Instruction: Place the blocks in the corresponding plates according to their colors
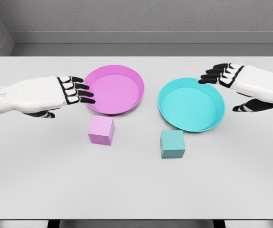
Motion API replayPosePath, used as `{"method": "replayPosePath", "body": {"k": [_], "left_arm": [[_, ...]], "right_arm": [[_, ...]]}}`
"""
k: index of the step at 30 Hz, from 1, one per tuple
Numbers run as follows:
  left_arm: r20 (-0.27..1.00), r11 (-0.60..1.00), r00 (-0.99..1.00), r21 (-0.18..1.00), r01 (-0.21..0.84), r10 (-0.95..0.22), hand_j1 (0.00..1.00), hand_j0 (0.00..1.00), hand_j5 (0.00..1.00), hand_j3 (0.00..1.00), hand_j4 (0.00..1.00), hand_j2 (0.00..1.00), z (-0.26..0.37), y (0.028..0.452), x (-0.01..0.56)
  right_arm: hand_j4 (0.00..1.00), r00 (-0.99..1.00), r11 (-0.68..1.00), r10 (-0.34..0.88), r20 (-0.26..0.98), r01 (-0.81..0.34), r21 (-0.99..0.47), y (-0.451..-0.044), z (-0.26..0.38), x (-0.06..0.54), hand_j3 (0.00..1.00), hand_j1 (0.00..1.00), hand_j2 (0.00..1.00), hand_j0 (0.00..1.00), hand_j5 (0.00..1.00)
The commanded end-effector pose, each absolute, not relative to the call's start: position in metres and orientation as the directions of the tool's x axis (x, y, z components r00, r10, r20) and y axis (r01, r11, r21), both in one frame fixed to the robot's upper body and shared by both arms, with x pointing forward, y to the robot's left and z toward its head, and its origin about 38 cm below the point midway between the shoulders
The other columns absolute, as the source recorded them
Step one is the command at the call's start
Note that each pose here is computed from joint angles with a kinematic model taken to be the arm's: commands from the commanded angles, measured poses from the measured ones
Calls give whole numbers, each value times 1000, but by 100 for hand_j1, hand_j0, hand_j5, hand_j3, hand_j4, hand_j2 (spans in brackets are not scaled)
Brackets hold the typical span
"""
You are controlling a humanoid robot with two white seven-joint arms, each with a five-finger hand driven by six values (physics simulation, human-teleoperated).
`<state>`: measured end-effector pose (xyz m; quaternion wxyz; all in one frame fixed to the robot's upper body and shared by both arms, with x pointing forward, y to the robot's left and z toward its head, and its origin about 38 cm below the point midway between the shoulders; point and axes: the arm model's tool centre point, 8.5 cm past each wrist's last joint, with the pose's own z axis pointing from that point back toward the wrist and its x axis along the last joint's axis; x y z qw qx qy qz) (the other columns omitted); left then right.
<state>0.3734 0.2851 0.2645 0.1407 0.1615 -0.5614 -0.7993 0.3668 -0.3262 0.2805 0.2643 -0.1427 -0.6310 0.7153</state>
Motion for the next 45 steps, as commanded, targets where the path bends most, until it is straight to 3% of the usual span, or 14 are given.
{"method": "replayPosePath", "body": {"k": [1,7,14,28,45], "left_arm": [[-90,-368,-915,927,67,-393,100,100,100,100,100,100,253,281,372],[-94,-330,-934,944,27,-346,100,100,100,100,100,100,257,254,377],[-79,-448,-955,892,61,-287,96,96,96,96,96,96,229,232,374],[-121,-488,-956,873,25,-266,96,96,96,96,96,96,222,219,381],[-187,-553,-947,833,-12,-262,96,96,96,96,96,96,197,207,396]], "right_arm": [[100,-833,-99,530,161,-249,-964,-312,259,364,100,100,100,100,100],[100,-883,-211,445,147,-263,-942,-272,238,368,100,100,100,100,100],[100,-907,-265,394,151,-269,-926,-246,218,365,100,100,100,100,100],[100,-926,-311,349,145,-260,-914,-218,192,359,100,100,100,100,100],[100,-928,-361,353,122,-255,-897,-212,171,352,100,100,100,100,100]]}}
